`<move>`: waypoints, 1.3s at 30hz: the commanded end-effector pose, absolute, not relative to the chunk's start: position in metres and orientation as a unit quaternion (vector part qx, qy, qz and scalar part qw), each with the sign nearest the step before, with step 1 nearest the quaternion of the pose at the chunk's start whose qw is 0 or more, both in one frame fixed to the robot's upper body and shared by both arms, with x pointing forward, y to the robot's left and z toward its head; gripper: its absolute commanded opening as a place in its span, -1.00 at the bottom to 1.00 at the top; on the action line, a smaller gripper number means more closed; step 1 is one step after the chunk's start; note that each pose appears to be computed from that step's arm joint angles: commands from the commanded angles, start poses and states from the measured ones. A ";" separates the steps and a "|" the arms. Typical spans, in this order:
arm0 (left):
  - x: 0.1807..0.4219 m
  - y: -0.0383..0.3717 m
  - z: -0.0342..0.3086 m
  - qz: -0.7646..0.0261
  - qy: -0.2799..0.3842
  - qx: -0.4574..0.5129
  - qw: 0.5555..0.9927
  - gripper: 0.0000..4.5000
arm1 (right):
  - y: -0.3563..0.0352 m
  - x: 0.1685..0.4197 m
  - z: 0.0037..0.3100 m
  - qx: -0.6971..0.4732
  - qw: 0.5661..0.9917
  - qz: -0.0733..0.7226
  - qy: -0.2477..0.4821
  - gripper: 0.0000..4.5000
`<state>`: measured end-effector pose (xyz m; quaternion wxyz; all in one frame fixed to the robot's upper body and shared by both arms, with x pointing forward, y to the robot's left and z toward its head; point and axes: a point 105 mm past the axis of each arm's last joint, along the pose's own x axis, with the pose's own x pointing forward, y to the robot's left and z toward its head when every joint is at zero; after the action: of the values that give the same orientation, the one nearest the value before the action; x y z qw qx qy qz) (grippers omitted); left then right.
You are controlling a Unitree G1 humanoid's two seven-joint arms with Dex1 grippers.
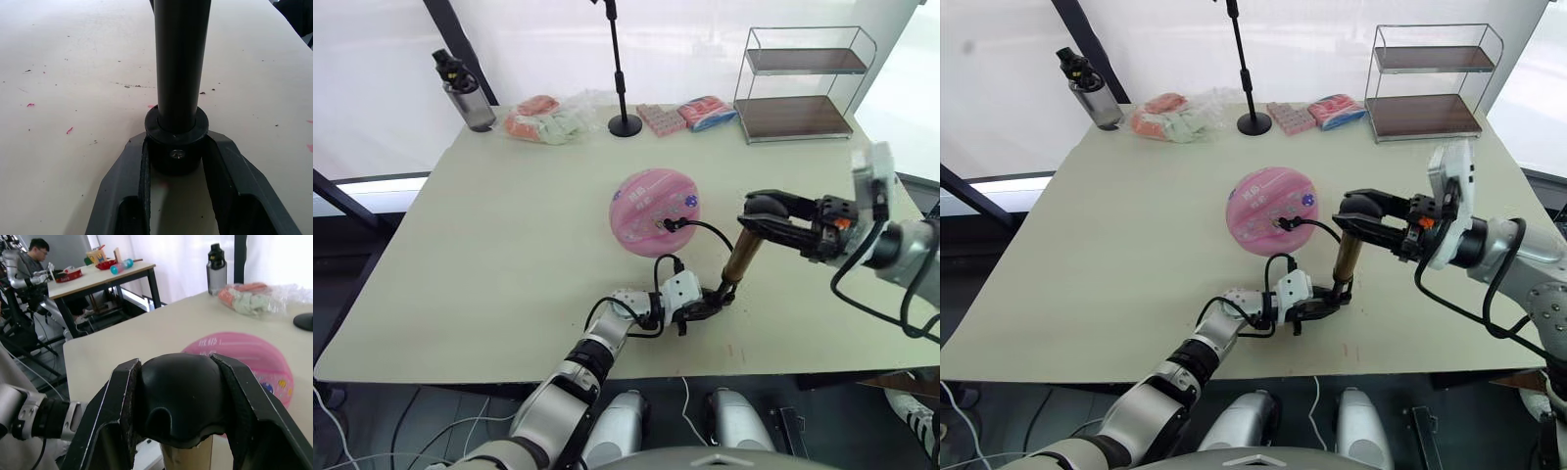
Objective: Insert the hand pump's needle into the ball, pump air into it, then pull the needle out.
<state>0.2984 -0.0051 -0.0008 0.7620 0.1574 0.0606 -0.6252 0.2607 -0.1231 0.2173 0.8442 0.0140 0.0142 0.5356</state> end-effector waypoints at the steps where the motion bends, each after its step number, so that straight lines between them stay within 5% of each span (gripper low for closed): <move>1: 0.284 0.008 -0.032 -0.625 0.121 0.156 0.755 -0.53 | -0.118 0.260 0.185 0.011 0.842 0.537 0.057 -0.25; 11: 0.283 0.007 -0.033 -0.624 0.118 0.157 0.756 -0.53 | -0.110 0.262 0.124 -0.028 0.847 0.524 0.089 -0.25; 19: 0.282 0.007 -0.033 -0.626 0.118 0.158 0.755 -0.53 | -0.107 0.260 0.116 -0.040 0.847 0.524 0.081 -0.25; 39: 0.281 0.007 -0.034 -0.628 0.119 0.158 0.753 -0.53 | -0.124 0.258 0.257 -0.051 0.833 0.550 -0.033 -0.25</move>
<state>0.2966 -0.0053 -0.0024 0.7645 0.1566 0.0541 -0.6230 0.2623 -0.1184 0.2267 0.8301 -0.0351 0.0225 0.5560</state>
